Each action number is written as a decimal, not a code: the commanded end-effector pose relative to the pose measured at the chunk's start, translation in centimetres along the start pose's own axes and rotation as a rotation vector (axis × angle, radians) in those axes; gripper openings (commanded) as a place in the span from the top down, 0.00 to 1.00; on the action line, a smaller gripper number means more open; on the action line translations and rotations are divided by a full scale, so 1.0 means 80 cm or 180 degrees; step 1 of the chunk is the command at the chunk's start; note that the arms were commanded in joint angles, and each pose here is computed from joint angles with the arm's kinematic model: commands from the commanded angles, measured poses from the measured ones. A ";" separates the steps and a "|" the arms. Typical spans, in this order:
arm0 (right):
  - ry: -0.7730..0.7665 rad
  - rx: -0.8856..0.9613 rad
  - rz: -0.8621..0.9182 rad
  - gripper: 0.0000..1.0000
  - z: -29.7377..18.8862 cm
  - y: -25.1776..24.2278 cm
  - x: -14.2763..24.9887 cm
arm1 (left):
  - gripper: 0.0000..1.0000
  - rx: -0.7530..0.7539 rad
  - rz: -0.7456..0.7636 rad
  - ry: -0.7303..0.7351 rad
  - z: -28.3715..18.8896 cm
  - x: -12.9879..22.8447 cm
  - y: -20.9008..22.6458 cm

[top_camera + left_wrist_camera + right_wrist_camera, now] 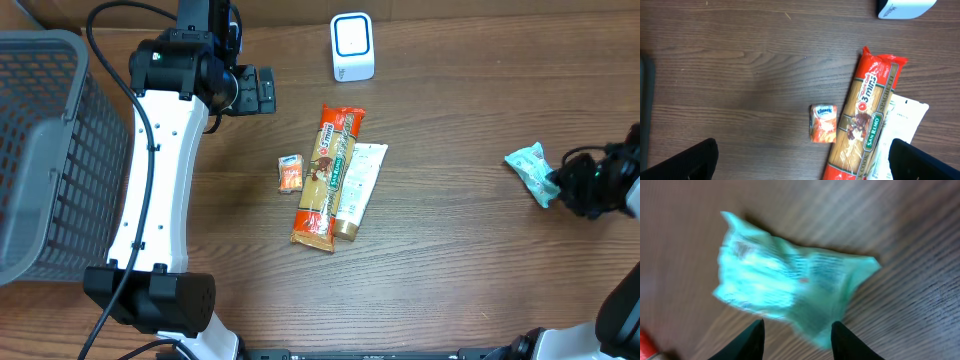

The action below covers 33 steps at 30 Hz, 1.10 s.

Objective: Scan the item barcode
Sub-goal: 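Reach the right gripper to the white tube and grasp it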

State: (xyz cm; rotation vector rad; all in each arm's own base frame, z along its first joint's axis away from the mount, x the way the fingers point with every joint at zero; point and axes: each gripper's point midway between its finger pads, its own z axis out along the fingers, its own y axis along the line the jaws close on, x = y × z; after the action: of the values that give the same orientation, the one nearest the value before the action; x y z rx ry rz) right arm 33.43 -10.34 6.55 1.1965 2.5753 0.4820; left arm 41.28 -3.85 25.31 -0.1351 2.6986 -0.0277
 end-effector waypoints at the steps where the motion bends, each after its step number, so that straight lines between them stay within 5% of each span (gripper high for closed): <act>1: -0.0312 -0.0392 -0.0300 0.48 -0.077 0.069 -0.030 | 0.00 -0.0038 -0.0027 0.0023 0.005 0.000 0.003; 3: -0.0257 -0.0471 -0.0367 0.20 -0.092 0.089 -0.025 | 0.00 -0.0038 -0.0027 0.0023 0.005 0.000 0.003; 5: -0.0153 -0.0603 -0.0482 0.11 -0.095 0.113 -0.011 | 0.00 -0.0038 -0.0027 0.0023 0.005 0.000 0.003; 12: 0.0475 -0.0903 -0.1064 0.11 -0.059 0.189 0.086 | 0.00 -0.0038 -0.0027 0.0023 0.005 0.000 0.003; 20: 0.1164 -0.1028 -0.2005 0.19 -0.004 0.282 0.263 | 0.00 -0.0038 -0.0027 0.0023 0.005 0.000 0.003; 33: 0.1654 -0.0755 -0.2301 0.26 0.067 0.295 0.421 | 0.00 -0.0038 -0.0027 0.0023 0.005 0.000 0.003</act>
State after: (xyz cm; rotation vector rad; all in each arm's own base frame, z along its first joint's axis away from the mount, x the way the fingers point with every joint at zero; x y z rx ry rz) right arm 30.95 30.07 8.06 -0.0037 2.9890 0.9688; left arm 41.28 -3.85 25.31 -0.1351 2.6982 -0.0278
